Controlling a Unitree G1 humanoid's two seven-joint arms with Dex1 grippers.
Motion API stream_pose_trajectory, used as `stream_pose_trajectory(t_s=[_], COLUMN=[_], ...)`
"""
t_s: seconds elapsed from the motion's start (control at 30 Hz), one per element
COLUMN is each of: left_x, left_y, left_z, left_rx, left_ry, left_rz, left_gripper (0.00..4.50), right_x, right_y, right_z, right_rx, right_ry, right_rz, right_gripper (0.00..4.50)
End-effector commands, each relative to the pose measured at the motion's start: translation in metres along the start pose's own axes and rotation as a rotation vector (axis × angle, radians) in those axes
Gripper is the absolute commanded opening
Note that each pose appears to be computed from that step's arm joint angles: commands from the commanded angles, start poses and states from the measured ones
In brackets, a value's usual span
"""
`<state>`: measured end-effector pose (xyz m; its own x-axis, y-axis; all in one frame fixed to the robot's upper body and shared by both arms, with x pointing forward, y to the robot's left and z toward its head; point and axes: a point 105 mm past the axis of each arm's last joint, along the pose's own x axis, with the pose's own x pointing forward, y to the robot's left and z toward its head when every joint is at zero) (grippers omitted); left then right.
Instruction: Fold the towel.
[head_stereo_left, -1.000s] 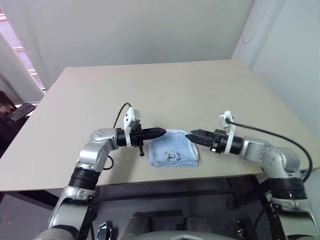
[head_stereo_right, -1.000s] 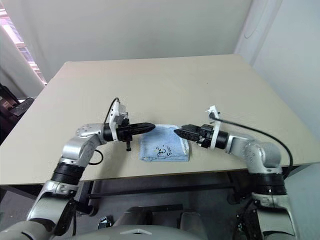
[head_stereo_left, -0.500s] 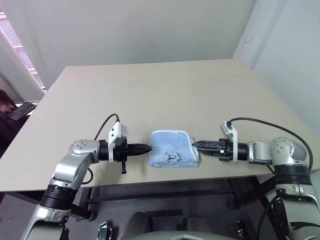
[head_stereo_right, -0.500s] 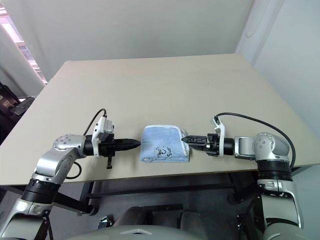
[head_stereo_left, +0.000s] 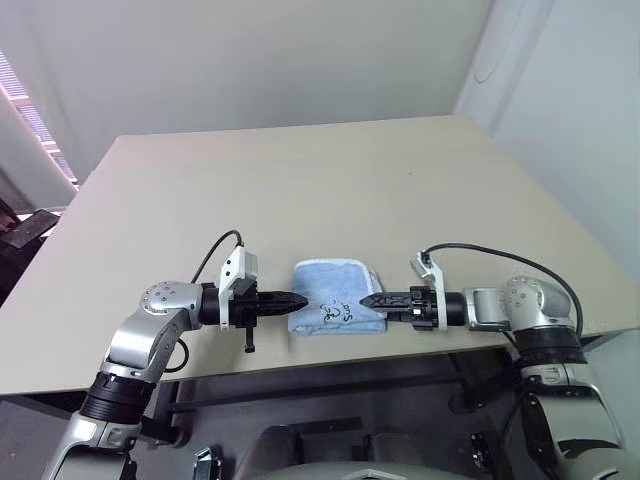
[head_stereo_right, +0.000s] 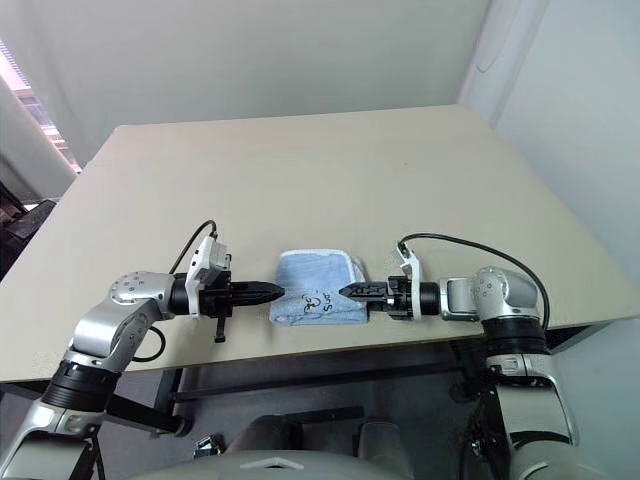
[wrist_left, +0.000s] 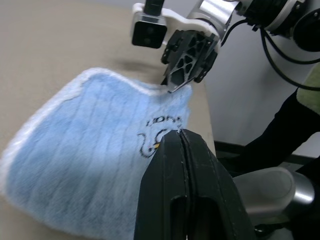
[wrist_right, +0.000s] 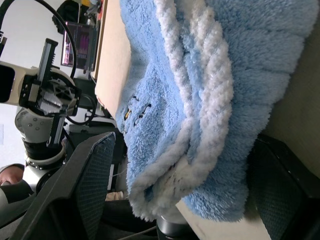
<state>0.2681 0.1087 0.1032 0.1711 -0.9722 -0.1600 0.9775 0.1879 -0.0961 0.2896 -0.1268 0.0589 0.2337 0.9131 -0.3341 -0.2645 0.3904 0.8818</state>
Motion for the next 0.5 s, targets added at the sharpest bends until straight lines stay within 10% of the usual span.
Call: stream_pose_trajectory(t_s=[0.03, 0.27, 0.5], left_x=[-0.001, -0.003, -0.010], left_y=[-0.001, 0.002, 0.004], left_z=[0.011, 0.006, 0.008], left_rx=[0.023, 0.024, 0.024], left_ry=[-0.003, 0.028, 0.028], left_rz=[-0.015, 0.025, 0.046], left_gripper=[0.00, 0.00, 0.00], right_x=[0.007, 0.016, 0.021], right_y=[0.005, 0.001, 0.003], right_z=[0.006, 0.002, 0.006], right_rx=[-0.033, 0.001, 0.013], right_ry=[-0.008, -0.001, -0.017], right_rz=[0.007, 0.009, 0.020], right_gripper=[4.00, 4.00, 1.91])
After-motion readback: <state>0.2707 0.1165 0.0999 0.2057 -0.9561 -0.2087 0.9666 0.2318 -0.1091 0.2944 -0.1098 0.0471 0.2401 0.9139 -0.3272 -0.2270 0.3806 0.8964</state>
